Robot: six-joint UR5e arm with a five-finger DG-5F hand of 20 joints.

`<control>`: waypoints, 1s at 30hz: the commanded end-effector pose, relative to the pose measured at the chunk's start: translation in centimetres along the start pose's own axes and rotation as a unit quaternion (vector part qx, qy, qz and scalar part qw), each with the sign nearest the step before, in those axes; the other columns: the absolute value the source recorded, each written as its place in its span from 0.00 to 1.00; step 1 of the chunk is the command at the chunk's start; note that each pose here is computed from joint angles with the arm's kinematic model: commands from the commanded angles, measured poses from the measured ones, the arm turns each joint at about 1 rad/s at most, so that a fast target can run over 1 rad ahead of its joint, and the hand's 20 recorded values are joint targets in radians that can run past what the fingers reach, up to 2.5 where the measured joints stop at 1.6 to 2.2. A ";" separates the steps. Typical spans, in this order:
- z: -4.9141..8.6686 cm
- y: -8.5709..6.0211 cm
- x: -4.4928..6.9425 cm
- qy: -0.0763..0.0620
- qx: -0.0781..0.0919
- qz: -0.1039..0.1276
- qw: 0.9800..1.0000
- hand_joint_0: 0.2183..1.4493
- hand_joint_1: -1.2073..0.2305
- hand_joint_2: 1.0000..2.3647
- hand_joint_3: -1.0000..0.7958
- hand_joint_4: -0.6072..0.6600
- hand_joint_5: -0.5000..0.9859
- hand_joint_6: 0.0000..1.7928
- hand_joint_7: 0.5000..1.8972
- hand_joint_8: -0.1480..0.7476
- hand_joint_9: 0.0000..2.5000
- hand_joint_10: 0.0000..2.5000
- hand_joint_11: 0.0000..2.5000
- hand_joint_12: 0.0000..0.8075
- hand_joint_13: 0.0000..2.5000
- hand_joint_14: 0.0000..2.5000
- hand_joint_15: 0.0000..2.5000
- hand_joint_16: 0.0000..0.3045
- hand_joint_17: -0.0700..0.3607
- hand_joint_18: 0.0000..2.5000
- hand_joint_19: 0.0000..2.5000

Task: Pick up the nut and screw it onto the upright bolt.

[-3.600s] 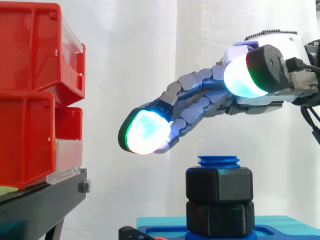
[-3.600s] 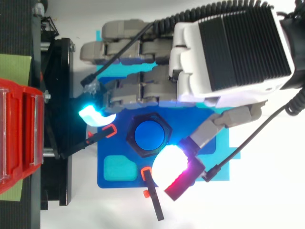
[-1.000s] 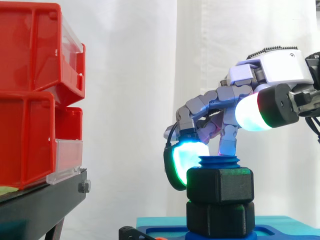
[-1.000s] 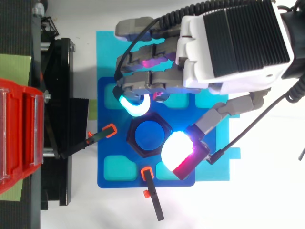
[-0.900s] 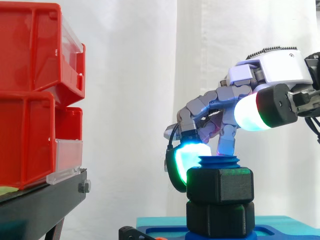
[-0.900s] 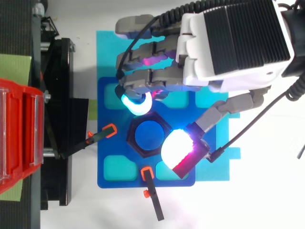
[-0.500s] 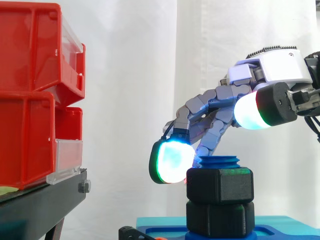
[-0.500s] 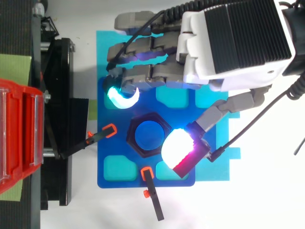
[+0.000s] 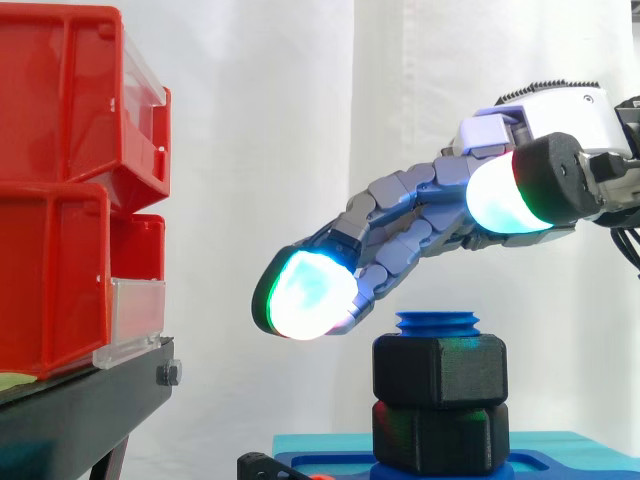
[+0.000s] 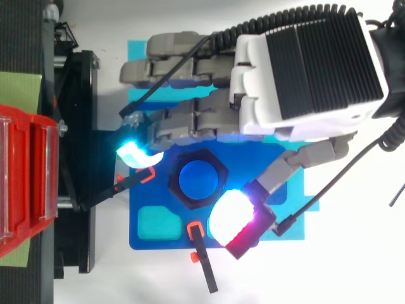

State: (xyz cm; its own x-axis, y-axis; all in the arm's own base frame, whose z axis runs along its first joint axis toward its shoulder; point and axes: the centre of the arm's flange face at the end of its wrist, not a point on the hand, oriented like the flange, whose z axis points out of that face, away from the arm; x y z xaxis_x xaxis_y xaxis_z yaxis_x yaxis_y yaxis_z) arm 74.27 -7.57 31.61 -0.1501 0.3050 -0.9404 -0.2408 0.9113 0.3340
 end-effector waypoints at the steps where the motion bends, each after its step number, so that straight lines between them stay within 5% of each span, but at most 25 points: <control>1: 0.3 0.6 0.1 -0.003 -0.004 -0.001 1.000 0.20 0.72 0.00 0.28 0.56 0.19 0.28 0.05 0.36 0.07 0.00 0.00 0.39 0.00 0.00 0.00 0.15 0.40 0.00 0.00; 22: 1.2 2.2 0.6 -0.008 -0.014 0.003 1.000 0.20 0.72 0.00 0.28 0.57 0.19 0.28 0.07 0.37 0.08 0.00 0.00 0.40 0.00 0.00 0.00 0.15 0.40 0.00 0.00; 25: 1.0 2.0 1.5 0.000 -0.011 0.004 1.000 0.20 0.72 0.00 0.28 0.58 0.20 0.28 0.09 0.37 0.09 0.00 0.00 0.40 0.00 0.00 0.00 0.15 0.40 0.00 0.00; 26: 0.6 1.6 3.0 0.007 -0.010 0.006 1.000 0.20 0.72 0.00 0.28 0.58 0.20 0.28 0.09 0.37 0.09 0.00 0.00 0.40 0.00 0.00 0.00 0.15 0.40 0.00 0.00; 27: 0.6 1.6 3.0 0.007 -0.010 0.006 1.000 0.20 0.72 0.00 0.28 0.58 0.20 0.28 0.09 0.37 0.09 0.00 0.00 0.40 0.00 0.00 0.00 0.15 0.40 0.00 0.00; 30: 0.9 1.4 3.2 -0.016 -0.012 0.005 1.000 0.20 0.72 0.00 0.28 0.59 0.20 0.28 0.10 0.38 0.09 0.00 0.00 0.40 0.00 0.00 0.00 0.15 0.41 0.00 0.00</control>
State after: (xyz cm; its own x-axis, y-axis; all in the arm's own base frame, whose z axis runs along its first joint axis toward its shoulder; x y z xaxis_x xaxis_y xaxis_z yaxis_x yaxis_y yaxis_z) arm 74.22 -5.06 29.52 -0.1496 0.3157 -0.9370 -0.2597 0.9018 0.3454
